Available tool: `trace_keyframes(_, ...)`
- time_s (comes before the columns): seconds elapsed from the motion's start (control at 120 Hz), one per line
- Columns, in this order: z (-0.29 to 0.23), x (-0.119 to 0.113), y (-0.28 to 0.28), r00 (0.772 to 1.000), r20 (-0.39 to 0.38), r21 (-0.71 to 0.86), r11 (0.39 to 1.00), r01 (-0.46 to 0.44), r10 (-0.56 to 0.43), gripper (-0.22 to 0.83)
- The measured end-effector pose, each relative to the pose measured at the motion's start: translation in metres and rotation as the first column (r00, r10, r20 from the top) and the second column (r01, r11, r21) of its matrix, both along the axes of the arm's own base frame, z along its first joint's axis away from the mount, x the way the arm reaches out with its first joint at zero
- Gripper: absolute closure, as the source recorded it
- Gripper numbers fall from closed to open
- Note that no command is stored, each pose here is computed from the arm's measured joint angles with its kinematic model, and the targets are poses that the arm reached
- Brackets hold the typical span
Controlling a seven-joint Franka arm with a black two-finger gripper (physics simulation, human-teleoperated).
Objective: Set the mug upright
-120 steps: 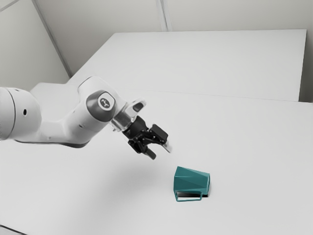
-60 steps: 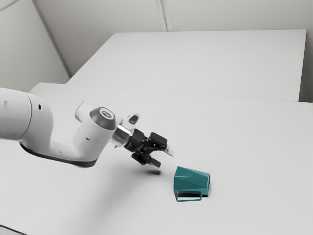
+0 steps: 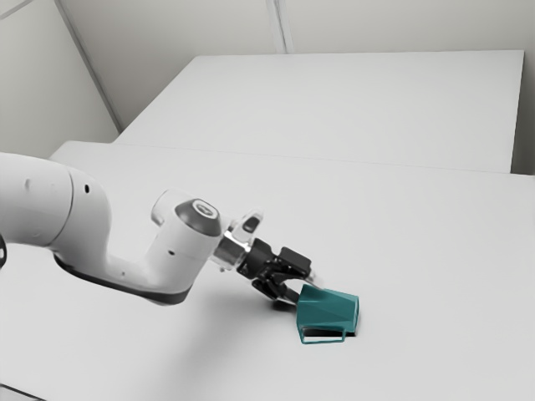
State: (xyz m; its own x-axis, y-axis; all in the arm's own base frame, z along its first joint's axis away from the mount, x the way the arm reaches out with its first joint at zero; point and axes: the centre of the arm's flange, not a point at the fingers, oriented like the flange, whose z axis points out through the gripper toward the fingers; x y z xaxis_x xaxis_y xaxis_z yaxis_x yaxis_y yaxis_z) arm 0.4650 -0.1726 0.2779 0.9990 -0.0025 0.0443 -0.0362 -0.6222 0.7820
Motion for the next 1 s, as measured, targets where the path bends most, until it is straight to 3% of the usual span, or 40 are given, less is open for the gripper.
trace_keyframes(0.1, 0.0, -0.003, -0.009, 1.0, 0.015, -0.017, 1.0, 0.014, -0.013, 0.03)
trace_keyframes(0.267, 0.002, -0.002, -0.013, 0.999, 0.042, -0.031, 0.999, 0.023, -0.022, 0.44)
trace_keyframes(0.408, 0.007, -0.001, -0.019, 0.997, 0.071, -0.04, 0.998, 0.041, -0.038, 0.63)
trace_keyframes(0.625, 0.019, -0.005, -0.037, 0.99, 0.115, -0.05, 0.995, 0.083, -0.077, 0.74)
trace_keyframes(0.867, 0.071, -0.01, -0.049, 0.967, 0.229, -0.047, 0.991, 0.127, -0.113, 0.77)
trace_keyframes(0.925, 0.087, -0.01, -0.05, 0.953, 0.261, -0.009, 0.987, 0.16, -0.153, 0.78)
trace_keyframes(1.0, 0.115, 0.001, -0.045, 0.92, 0.311, 0.094, 0.971, 0.222, -0.24, 0.78)
